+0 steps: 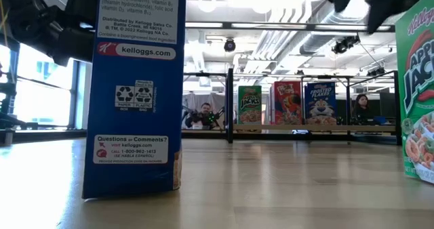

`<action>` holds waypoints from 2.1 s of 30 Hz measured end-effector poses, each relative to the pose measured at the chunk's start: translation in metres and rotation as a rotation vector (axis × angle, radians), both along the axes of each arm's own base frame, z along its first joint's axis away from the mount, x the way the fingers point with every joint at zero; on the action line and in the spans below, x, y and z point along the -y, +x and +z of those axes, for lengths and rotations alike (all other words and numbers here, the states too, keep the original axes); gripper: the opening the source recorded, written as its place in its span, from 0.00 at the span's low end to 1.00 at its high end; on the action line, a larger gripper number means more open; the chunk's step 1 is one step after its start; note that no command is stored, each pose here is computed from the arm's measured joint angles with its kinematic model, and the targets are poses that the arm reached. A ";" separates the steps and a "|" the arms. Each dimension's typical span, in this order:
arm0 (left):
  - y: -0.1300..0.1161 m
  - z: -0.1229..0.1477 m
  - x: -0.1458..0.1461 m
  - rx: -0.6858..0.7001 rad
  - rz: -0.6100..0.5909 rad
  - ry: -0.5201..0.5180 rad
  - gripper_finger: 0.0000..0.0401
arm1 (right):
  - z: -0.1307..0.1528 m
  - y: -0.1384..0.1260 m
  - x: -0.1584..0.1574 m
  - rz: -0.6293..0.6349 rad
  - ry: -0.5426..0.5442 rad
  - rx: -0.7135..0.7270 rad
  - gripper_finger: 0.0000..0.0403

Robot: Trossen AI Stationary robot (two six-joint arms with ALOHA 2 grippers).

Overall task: Stack cereal on shelf
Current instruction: Put the right green cereal box on the shelf

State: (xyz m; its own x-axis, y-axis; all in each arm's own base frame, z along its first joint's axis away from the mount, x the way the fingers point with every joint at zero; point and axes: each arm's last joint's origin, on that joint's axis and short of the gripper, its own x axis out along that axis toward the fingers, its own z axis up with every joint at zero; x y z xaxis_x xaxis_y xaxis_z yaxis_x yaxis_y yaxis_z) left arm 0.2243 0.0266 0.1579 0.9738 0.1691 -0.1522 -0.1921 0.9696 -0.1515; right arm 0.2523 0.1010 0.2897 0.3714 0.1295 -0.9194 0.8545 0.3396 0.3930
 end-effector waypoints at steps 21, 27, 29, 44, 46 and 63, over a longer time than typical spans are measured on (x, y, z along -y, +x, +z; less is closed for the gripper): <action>0.000 0.000 0.001 -0.008 -0.022 0.034 0.00 | -0.035 0.051 -0.112 -0.422 0.268 -0.356 0.75; 0.000 0.000 0.001 -0.008 -0.034 0.029 0.00 | -0.040 0.050 -0.108 -0.465 0.203 -0.360 0.75; 0.000 0.000 0.001 -0.007 -0.034 0.029 0.00 | -0.040 0.051 -0.107 -0.472 0.194 -0.350 0.75; 0.000 -0.002 0.001 -0.021 -0.034 0.027 0.00 | -0.045 0.059 -0.102 -0.396 0.174 -0.356 0.48; 0.000 -0.002 0.001 -0.023 -0.034 0.027 0.00 | -0.042 0.061 -0.098 -0.371 0.161 -0.352 0.46; 0.000 -0.002 0.001 -0.030 -0.035 0.026 0.00 | 0.047 0.094 0.067 0.460 -0.124 -0.252 0.44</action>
